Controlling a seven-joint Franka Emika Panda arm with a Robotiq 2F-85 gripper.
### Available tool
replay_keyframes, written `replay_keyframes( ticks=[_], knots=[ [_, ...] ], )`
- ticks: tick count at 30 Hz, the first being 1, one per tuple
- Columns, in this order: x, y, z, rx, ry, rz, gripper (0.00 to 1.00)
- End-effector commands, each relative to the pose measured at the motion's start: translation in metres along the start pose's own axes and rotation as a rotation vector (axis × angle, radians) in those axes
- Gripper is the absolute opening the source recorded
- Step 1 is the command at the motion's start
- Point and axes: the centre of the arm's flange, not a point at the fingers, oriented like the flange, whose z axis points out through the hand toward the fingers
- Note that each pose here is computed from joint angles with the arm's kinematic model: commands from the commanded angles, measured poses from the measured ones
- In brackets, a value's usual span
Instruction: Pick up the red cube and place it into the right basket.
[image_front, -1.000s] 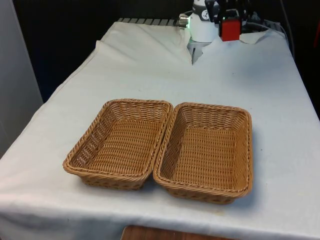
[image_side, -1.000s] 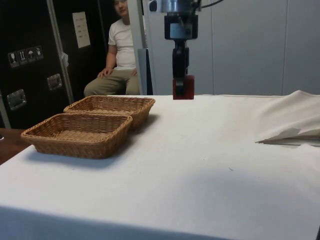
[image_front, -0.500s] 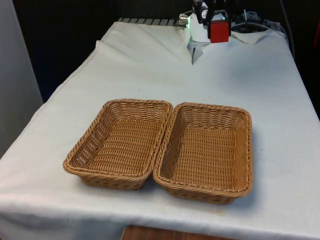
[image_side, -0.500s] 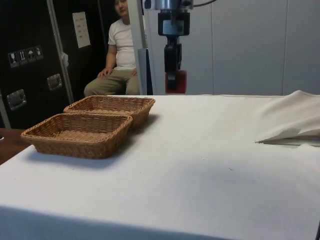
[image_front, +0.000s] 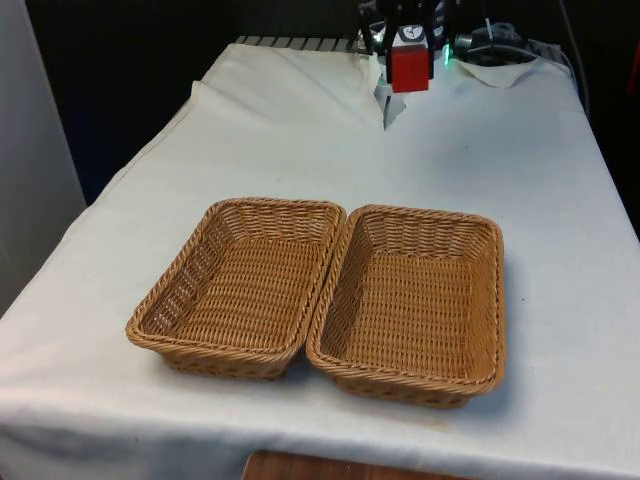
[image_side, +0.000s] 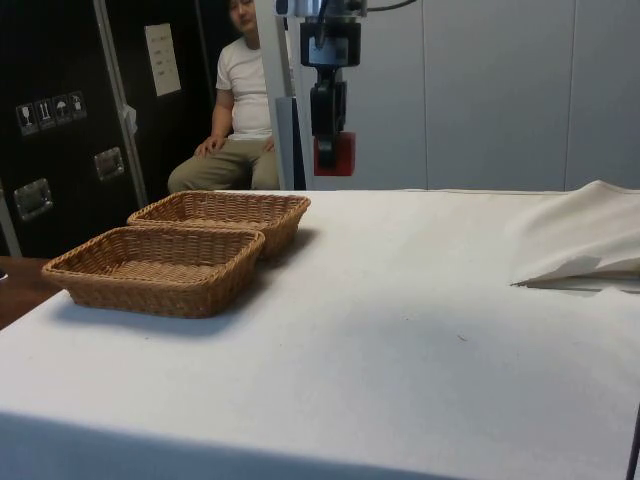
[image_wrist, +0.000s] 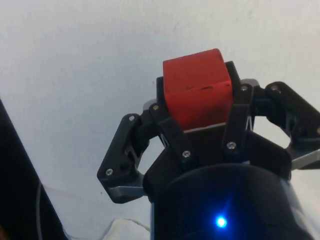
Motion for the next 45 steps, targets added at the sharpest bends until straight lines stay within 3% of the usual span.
replay_keyframes(
  ticks=[1, 10, 20, 21, 28, 29, 39, 45],
  knots=[
    [0.002, 0.003, 0.000, -0.002, 0.000, 0.000, 0.01],
    [0.021, 0.030, 0.001, -0.006, -0.002, 0.005, 0.01],
    [0.022, 0.058, 0.001, -0.021, -0.010, 0.036, 0.01],
    [0.022, 0.054, 0.002, -0.025, -0.006, 0.032, 0.01],
    [0.025, 0.078, 0.001, -0.032, -0.013, 0.055, 0.01],
    [0.023, 0.075, 0.001, -0.036, -0.005, 0.055, 0.01],
    [0.046, 0.106, 0.001, -0.066, -0.014, 0.060, 0.01],
    [0.060, 0.127, 0.008, -0.068, -0.025, 0.061, 0.01]
  ],
)
